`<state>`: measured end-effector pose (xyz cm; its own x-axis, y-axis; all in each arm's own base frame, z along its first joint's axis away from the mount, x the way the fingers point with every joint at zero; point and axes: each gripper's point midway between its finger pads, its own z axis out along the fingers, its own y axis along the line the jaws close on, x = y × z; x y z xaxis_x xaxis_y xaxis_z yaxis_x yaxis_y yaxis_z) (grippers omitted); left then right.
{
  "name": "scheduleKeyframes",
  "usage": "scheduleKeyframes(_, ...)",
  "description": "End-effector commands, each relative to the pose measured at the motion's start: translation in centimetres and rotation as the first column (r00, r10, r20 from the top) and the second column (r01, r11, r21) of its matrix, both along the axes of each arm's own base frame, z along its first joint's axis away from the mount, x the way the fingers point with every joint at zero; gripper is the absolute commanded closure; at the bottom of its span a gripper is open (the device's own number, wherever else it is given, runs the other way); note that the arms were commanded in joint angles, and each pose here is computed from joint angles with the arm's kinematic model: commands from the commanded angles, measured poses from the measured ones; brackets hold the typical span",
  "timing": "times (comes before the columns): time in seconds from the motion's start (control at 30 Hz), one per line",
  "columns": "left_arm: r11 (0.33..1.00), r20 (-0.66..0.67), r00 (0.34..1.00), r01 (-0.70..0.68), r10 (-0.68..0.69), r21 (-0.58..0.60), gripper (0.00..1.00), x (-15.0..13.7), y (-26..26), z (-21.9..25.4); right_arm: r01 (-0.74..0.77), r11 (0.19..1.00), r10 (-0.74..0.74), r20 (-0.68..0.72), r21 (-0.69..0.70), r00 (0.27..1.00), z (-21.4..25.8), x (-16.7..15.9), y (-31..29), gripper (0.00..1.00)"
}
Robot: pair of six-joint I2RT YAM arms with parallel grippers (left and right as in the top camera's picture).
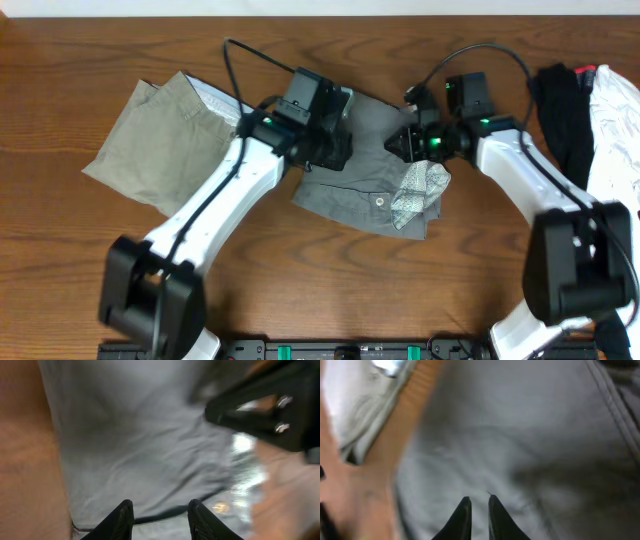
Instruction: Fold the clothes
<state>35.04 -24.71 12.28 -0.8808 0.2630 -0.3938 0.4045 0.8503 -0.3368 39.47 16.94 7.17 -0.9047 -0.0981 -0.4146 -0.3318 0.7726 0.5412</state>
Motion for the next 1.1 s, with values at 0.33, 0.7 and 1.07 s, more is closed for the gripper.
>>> scheduleKeyframes(0.33,0.959,-0.429,0.902,0.085,0.042,0.271,0.62,-6.3,2.7,-15.3,0.293,0.805,-0.388,-0.085,-0.516,0.918,-8.4,-0.3,-12.0,0.87)
scheduleKeyframes(0.7,0.957,-0.422,0.907,0.117,0.007,0.266,0.58,-6.8,3.2,-10.3,0.385,0.787,-0.510,-0.158,-0.483,0.846,-7.2,-1.7,-17.8,0.85)
scheduleKeyframes(1.07,0.997,-0.065,0.996,-0.050,0.054,0.052,0.14,-0.6,4.2,1.8,0.247,0.968,-0.247,0.005,-0.031,0.969,4.3,-0.5,-12.6,0.64)
